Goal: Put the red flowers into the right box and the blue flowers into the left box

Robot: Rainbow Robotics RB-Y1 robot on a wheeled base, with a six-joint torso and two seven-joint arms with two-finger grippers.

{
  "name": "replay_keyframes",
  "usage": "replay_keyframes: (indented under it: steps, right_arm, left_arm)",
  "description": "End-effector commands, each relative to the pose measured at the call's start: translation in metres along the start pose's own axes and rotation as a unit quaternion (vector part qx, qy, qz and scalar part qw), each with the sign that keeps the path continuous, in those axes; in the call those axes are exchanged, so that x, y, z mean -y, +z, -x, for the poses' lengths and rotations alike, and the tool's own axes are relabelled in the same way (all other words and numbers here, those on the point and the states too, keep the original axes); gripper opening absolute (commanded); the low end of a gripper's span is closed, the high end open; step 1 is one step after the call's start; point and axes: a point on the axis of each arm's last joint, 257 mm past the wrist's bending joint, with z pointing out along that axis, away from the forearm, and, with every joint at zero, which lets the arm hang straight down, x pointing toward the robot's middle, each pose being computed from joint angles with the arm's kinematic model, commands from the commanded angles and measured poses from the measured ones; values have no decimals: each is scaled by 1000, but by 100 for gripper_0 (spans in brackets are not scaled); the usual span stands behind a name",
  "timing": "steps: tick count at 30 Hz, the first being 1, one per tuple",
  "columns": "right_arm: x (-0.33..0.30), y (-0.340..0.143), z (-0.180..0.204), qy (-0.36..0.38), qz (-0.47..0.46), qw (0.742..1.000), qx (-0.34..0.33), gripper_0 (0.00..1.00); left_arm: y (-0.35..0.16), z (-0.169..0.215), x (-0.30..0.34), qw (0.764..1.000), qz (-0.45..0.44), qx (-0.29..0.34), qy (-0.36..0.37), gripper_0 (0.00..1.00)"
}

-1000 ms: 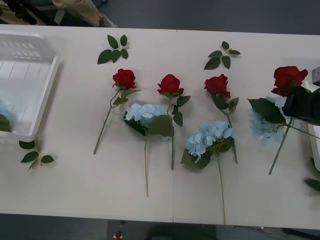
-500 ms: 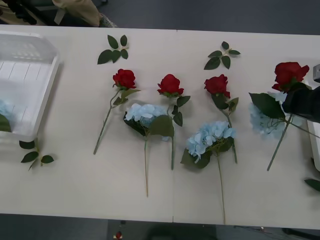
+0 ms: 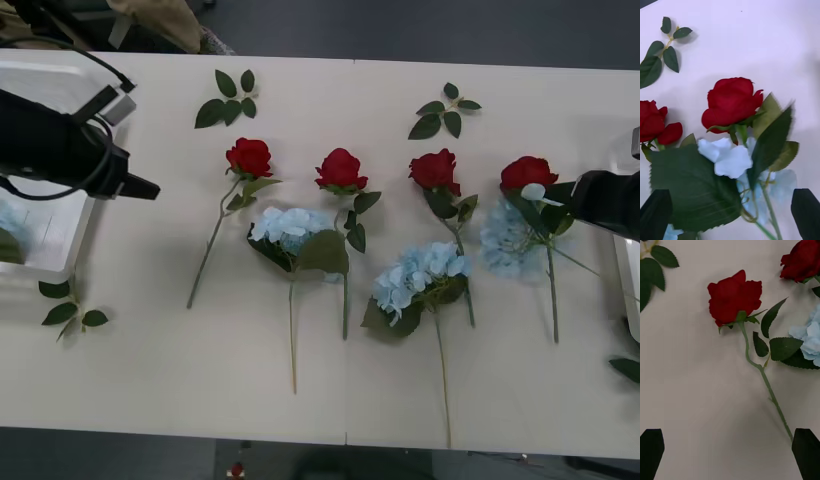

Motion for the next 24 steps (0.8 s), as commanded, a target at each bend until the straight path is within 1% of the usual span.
replay_keyframes:
  steps: [1, 6, 11, 18, 24]
  right_arm:
    - [-7, -8, 16, -23, 12, 1000, 17, 94]
    - [-1, -12, 19, -15, 11, 1000, 18, 94]
    - [21, -28, 34, 1, -8, 1000, 23, 94]
    - [50, -34, 28, 6, -47, 999, 5, 94]
    - [64, -28, 37, 8, -58, 998, 17, 94]
  left_arm:
    - [19, 6, 11, 999, 0, -9, 33, 100]
    - [47, 9, 25, 998, 2, -13, 54, 100]
    - [73, 8, 36, 997, 11, -20, 77, 100]
    - [94, 3, 39, 993, 34, -41, 104, 100]
    - [109, -1, 41, 990, 50, -59, 119, 100]
